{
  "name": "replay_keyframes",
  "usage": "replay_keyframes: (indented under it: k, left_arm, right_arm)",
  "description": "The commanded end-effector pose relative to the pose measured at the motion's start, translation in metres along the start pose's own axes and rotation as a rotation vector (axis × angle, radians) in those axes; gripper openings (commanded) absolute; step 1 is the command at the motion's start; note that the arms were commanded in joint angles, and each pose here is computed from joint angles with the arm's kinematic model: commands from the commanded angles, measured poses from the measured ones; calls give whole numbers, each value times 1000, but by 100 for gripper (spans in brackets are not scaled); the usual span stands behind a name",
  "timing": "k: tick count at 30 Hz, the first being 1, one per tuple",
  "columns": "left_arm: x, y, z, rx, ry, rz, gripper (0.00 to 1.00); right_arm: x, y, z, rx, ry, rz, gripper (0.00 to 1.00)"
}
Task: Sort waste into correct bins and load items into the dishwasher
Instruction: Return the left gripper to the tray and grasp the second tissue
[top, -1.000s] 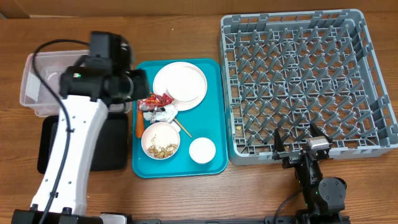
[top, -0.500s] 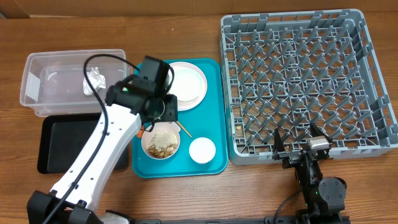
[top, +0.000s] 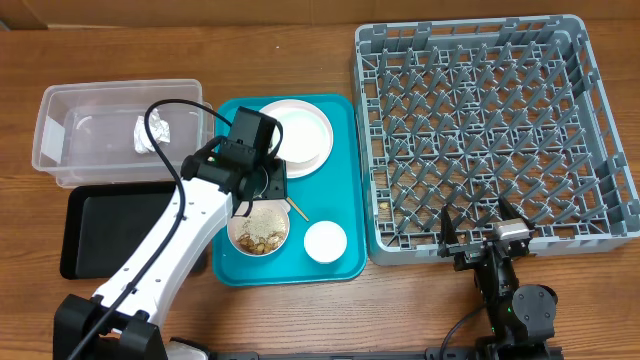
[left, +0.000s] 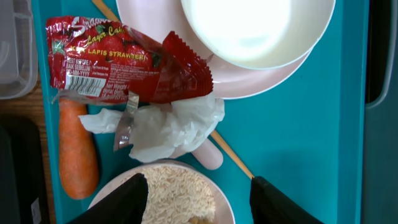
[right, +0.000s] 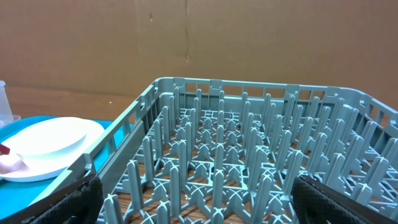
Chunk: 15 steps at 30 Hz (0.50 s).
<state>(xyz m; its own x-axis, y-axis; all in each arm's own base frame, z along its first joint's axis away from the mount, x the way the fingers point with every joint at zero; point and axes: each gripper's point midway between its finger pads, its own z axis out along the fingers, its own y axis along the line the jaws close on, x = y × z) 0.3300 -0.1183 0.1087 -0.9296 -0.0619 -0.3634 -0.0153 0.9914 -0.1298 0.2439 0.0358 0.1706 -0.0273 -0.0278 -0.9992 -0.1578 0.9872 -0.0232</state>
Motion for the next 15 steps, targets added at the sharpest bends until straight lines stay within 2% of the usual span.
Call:
replay_keyframes:
  k: [1,7,9,12,15]
  left_arm:
    - [4,2,12,-16,-2,29,56]
    - [5,13,24,-79,-6,39,59]
    - [6,16,29,-95,6,40,63]
    - [10,17,35,-103,29,41,77]
    - [14,19,42,-112,50,43,77]
  right_arm:
    - [2,-1,0,5,-5,-4,100]
    - [2,-1,0,5,-5,-4,100]
    - [2,-1,0,5,-5,-4,100]
    - [2,-1,0,5,-5,-4,100]
    - [2,-1,0,5,-5,-4,100]
